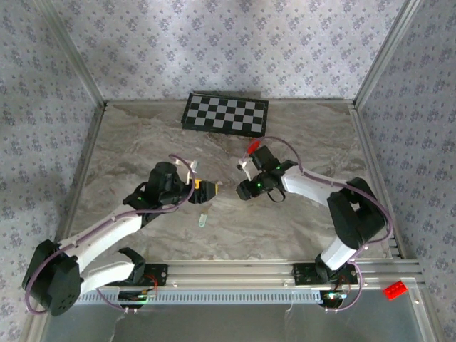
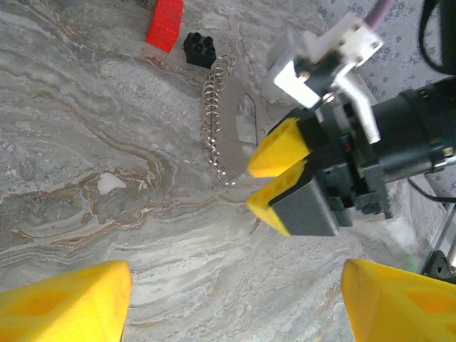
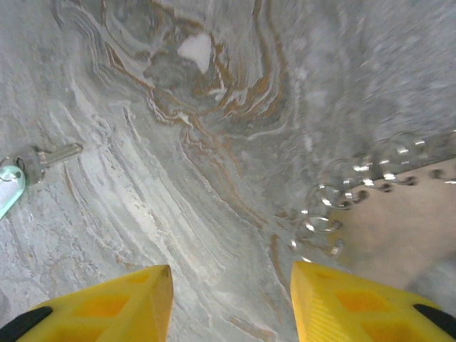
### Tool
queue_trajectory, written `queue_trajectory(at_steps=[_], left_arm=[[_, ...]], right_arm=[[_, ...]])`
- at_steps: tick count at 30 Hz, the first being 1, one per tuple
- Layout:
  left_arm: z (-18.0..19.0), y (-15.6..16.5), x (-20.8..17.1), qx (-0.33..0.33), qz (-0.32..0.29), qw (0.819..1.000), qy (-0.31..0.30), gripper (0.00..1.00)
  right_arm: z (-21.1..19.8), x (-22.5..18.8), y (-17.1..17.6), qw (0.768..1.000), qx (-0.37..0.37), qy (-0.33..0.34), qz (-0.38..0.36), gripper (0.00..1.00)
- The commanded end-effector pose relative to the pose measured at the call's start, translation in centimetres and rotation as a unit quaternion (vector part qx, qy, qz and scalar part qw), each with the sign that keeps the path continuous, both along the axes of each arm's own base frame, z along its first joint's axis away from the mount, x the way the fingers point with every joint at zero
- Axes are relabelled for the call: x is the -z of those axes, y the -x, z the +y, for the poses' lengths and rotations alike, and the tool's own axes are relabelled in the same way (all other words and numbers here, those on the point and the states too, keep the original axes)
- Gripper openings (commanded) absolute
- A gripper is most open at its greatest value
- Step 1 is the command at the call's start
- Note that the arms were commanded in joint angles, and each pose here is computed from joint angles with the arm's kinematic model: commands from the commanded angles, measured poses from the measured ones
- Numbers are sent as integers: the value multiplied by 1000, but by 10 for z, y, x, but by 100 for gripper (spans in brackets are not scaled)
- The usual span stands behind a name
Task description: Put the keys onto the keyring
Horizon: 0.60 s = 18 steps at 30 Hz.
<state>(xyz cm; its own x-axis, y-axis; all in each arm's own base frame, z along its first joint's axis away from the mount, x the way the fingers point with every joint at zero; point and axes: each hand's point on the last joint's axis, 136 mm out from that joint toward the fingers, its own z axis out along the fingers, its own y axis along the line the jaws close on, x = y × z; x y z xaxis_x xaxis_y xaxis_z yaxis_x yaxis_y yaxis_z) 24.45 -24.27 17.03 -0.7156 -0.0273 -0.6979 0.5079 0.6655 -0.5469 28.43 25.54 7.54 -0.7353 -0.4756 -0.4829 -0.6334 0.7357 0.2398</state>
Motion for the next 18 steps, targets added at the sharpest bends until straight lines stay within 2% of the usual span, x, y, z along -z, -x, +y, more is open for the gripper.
queue_trajectory(at_steps=[1, 7, 12, 18], left_arm=[[6, 3, -7, -2, -19, 1000, -2, 77], [4, 5, -12, 3, -21, 1000, 14, 77], [4, 5, -10, 7, -11, 1000, 7, 77], [4, 7, -13, 10, -12, 1000, 18, 77]], right_arm=[[-16, -14, 3, 999, -6, 39, -31, 51], [-25, -9, 10, 989, -50, 122, -64, 52], [-25, 8, 14, 966, -121, 211, -93, 48], [-22, 29, 6, 947, -159, 261, -100, 44]])
